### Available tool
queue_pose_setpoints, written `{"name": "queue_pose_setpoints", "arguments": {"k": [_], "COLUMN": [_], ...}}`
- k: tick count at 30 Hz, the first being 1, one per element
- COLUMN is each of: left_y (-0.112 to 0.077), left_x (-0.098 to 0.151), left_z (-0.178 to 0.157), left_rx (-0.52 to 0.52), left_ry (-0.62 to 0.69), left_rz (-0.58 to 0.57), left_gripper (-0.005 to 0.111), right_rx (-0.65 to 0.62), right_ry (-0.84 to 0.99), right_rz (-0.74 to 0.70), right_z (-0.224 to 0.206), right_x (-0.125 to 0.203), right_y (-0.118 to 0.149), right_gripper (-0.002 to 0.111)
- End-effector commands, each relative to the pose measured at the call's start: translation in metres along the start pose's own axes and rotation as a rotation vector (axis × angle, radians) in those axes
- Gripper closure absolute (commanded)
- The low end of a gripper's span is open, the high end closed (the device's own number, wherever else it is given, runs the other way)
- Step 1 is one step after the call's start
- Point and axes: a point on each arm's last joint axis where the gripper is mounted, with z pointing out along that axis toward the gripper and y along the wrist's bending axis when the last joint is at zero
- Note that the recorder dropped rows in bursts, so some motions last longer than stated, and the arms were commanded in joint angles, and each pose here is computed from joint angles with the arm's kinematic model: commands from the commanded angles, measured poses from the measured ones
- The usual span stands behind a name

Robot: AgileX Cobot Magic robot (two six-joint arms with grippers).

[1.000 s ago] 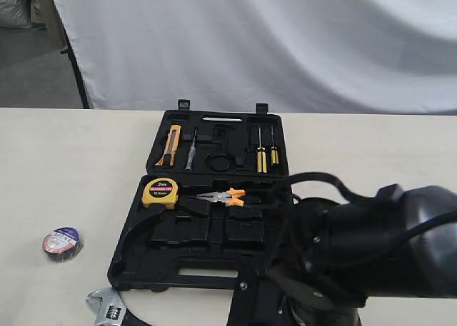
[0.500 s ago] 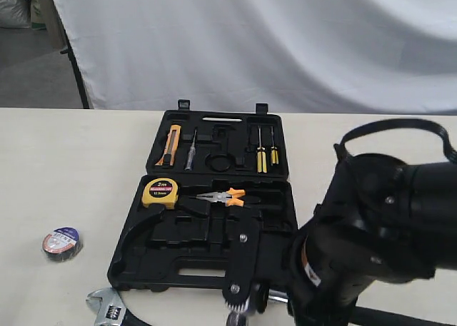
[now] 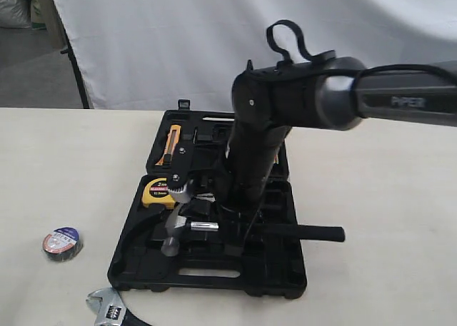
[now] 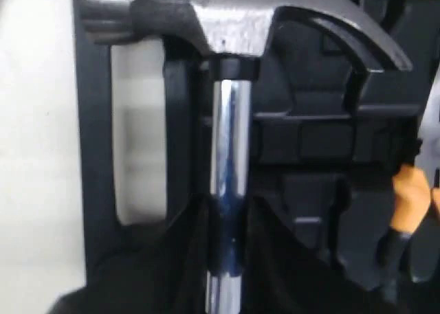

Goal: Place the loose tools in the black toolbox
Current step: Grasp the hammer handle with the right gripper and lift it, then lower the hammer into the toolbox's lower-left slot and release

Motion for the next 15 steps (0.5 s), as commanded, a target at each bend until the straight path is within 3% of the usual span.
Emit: {"name": "queue_pose_setpoints", "arguments": {"k": [1, 15], "left_y": [0.0, 0.0], "left_x": [0.001, 0.001], "left_z": [0.0, 0.0], "left_rx": [0.007, 0.007], "left_ry": [0.001, 0.001], "left_rz": [0.0, 0.0], "left_gripper": [0.106, 0.106], "right_rx": [-0.041, -0.128], "right_ry": [-0.012, -0.114], "right_rz": [-0.038, -0.068], "right_z": [0.01, 0.025], "right_x": [-0.02, -0.043], "right_y": [-0.014, -0.009], "right_gripper": [0.109, 0.109]}}
